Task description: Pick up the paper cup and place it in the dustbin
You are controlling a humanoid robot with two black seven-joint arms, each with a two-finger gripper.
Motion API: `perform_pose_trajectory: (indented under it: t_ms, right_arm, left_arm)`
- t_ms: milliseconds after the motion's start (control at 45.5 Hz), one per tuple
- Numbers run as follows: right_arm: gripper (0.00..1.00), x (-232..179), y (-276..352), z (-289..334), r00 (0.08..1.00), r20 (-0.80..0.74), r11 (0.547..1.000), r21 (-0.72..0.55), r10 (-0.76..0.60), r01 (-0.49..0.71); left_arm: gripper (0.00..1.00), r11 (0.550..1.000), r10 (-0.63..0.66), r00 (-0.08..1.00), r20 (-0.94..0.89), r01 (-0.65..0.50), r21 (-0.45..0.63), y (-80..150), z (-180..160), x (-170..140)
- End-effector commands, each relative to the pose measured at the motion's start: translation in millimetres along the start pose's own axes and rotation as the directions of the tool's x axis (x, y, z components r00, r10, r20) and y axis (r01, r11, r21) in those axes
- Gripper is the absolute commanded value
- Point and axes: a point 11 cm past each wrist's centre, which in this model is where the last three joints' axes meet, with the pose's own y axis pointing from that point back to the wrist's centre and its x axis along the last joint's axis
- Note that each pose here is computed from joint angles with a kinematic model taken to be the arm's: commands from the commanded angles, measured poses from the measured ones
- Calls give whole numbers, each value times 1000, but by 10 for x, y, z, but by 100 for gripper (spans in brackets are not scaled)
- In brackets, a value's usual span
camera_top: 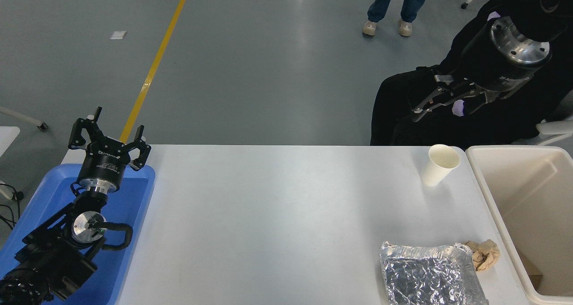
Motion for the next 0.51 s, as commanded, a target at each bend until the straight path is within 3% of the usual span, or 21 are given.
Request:
perform_pose_trajectory:
  t_ms: [0, 286, 484]
  right_arm:
    - [100, 64, 65, -97, 1000, 0, 999, 16, 28, -28]
    - [100, 92, 65, -243, 984, 177, 982, 178, 31, -63]
    - [100, 82, 8, -234, 978, 208, 980, 192, 17, -58]
  left_arm:
    - [99, 1000, -2, 1000, -1, 2, -1, -6, 2, -7]
    - [99, 1000, -2, 1000, -1, 2, 0, -1, -1, -4]
    - [99, 1000, -3, 1000, -1, 3, -1, -6, 2, -9]
